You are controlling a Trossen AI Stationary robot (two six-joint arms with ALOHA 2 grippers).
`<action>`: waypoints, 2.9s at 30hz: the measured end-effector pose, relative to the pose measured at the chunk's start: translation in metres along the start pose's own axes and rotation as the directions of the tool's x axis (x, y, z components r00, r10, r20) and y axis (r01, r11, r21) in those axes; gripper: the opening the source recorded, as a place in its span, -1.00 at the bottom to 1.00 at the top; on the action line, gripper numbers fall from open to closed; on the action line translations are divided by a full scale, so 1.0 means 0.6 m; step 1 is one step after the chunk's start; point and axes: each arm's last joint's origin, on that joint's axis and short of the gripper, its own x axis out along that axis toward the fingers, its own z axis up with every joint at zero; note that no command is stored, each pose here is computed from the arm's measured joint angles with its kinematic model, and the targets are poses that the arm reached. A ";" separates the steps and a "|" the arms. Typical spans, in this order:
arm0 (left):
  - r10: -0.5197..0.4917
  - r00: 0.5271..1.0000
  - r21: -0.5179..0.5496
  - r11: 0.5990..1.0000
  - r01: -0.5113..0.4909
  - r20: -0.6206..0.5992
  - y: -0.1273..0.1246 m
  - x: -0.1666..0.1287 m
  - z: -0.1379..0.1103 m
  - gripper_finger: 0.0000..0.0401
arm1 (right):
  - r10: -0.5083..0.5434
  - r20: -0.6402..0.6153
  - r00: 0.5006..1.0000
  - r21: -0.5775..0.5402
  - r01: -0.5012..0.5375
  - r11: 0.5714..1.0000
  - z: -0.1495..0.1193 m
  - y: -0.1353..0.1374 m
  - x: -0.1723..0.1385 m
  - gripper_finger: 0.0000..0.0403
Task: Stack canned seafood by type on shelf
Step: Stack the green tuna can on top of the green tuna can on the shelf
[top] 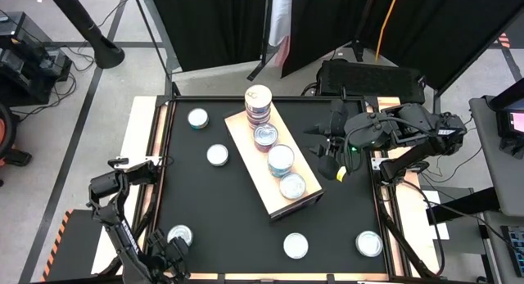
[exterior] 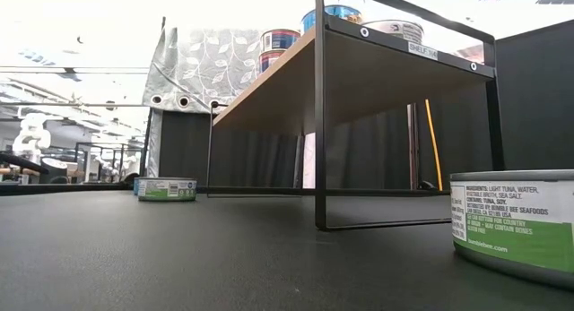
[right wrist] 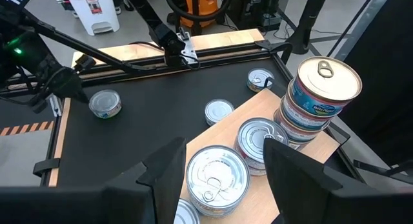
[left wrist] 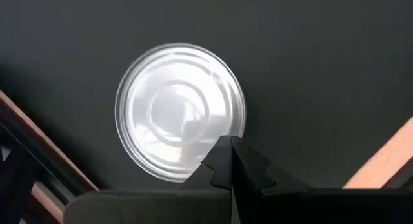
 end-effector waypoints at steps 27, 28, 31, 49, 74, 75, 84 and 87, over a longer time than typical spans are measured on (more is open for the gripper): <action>-0.150 0.987 -0.036 0.988 0.148 -0.051 -0.023 0.028 -0.016 -1.00 | -0.003 -0.005 1.000 -0.020 0.003 1.000 -0.001 0.000 0.000 -0.01; -0.155 0.986 -0.036 0.988 0.153 -0.056 -0.024 0.028 -0.018 -1.00 | -0.003 -0.006 1.000 -0.020 0.003 1.000 -0.001 -0.001 0.000 -0.01; -0.164 0.984 -0.042 0.986 0.161 -0.076 -0.026 0.026 -0.021 -1.00 | -0.003 -0.006 1.000 -0.020 0.003 1.000 -0.001 -0.001 0.000 -0.01; -0.021 1.000 -0.005 1.000 0.021 0.005 0.015 0.028 -0.003 -1.00 | -0.003 -0.006 1.000 -0.017 0.003 1.000 -0.001 -0.001 0.000 -0.01; -0.252 0.962 -0.107 0.965 0.241 -0.107 -0.033 0.024 -0.019 -1.00 | -0.006 -0.005 1.000 -0.034 0.006 0.999 -0.001 -0.001 0.000 -0.01; -0.268 0.957 -0.106 0.961 0.257 -0.113 -0.036 0.016 -0.018 -1.00 | -0.006 -0.005 1.000 -0.036 0.006 0.999 -0.001 -0.001 0.000 -0.01; -0.408 0.906 -0.154 0.908 0.390 -0.112 -0.002 -0.123 0.027 -0.97 | -0.008 -0.005 1.000 -0.044 0.007 0.999 -0.001 -0.001 0.000 -0.01; -0.428 0.902 -0.185 0.892 0.413 -0.048 0.033 -0.158 0.051 -0.78 | -0.006 0.001 1.000 -0.051 0.006 0.999 0.000 -0.001 0.000 -0.01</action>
